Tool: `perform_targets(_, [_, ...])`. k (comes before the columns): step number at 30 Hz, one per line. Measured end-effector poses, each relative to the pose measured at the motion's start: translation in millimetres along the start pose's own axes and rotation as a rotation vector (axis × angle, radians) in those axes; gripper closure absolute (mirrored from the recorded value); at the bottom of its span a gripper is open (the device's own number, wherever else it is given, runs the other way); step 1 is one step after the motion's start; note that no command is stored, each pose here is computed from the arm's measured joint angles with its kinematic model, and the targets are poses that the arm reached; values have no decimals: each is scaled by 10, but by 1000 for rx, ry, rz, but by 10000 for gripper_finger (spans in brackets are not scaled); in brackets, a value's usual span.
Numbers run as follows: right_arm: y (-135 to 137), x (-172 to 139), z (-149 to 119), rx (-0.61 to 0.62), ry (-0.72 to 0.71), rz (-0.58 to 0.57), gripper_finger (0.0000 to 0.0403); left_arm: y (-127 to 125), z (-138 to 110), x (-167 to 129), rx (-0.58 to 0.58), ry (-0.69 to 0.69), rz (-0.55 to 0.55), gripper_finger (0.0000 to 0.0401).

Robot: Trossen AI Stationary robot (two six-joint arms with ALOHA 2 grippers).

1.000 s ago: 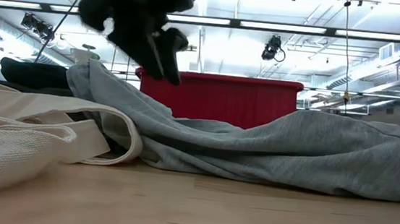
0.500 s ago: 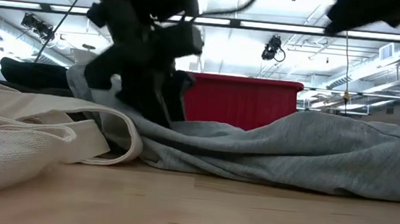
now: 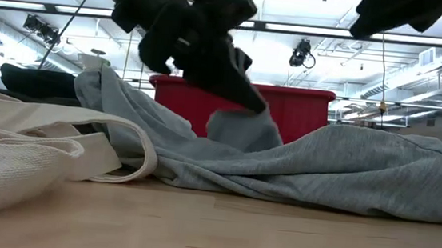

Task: Fold Laundry from Bin
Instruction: Fold the gray shirt

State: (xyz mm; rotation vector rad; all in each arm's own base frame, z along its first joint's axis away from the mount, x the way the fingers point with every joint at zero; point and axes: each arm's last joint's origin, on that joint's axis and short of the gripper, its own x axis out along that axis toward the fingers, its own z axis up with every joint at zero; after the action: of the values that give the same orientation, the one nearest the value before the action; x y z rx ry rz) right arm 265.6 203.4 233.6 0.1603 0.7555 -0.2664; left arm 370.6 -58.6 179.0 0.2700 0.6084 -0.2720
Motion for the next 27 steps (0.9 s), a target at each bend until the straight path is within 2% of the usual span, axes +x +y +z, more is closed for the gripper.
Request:
perform_targets(5, [63, 37, -86, -13, -20, -30, 250, -3, 75, -13, -14, -67, 12, 397])
perform_targets(10, [120, 260, -210, -53, -33, -106, 250, 68, 211, -41, -71, -216, 49, 396])
perform_targets(13, [125, 355, -270, -64, -108, -204, 250, 103, 295, -67, -106, -310, 66, 396])
perform_targets(17, [165, 321, -333, -102, -239, -295, 250, 164, 367, -103, -151, -403, 84, 396])
perform_targets(22, [186, 287, -339, -180, -268, -319, 248, 200, 452, -150, -184, -510, 96, 396])
perform_targets(27, [153, 330, -306, -231, -202, -298, 227, 202, 462, -156, -163, -520, 103, 396])
